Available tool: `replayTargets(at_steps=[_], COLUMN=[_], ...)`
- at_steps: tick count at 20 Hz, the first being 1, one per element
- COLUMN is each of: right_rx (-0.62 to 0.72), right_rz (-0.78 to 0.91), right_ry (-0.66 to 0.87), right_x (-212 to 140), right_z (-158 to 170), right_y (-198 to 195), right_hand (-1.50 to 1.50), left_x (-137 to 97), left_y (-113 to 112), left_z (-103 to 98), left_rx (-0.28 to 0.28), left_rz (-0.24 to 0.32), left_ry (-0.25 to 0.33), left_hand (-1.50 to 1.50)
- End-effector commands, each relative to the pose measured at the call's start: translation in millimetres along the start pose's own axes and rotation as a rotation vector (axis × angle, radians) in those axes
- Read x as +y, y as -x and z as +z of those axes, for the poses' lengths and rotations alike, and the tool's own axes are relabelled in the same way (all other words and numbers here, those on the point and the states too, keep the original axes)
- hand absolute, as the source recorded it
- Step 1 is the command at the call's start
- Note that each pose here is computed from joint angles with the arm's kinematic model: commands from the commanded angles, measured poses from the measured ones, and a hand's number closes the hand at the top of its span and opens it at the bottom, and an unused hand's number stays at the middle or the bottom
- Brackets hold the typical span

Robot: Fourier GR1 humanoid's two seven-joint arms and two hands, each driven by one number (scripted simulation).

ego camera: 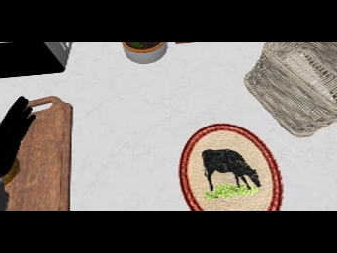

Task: Pick the pear from the placemat and place it in the basket

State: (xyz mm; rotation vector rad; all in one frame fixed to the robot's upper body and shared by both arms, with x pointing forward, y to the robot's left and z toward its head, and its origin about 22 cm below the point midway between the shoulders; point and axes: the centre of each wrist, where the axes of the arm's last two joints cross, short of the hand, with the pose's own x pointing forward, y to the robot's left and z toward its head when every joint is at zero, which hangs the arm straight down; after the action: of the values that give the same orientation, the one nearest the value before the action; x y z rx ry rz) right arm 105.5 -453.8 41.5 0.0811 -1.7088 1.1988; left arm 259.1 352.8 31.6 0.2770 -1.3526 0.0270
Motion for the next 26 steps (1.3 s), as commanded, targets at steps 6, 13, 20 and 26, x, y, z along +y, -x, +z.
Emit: replayTargets(at_steps=[6,13,20,26], right_rx=[-0.202,-0.160,-0.026,0.063], right_rz=[0.032,0.010,0.120,0.145], right_ry=[0.182,0.332,0.511,0.603], right_x=[-89.8,-132.2,-172.9,-201.2], right_z=[-13.3,-32.3,-38.6,-35.6], right_y=[-47.6,-80.8,-113.4,-120.5], right_hand=[1.50,1.50,1.50,1.50], left_x=[0.0,-21.0,-38.1,-26.8], left_y=[-5.3,3.9,-7.7,-27.9], left_z=[-2.9,3.7,-2.2,-22.4], left_rx=[0.005,-0.006,-0.030,-0.041], left_rz=[-0.016,-0.004,-0.008,-0.025], left_ry=[0.024,0.048,0.083,0.106], left_hand=[0.00,0.00,0.00,0.00])
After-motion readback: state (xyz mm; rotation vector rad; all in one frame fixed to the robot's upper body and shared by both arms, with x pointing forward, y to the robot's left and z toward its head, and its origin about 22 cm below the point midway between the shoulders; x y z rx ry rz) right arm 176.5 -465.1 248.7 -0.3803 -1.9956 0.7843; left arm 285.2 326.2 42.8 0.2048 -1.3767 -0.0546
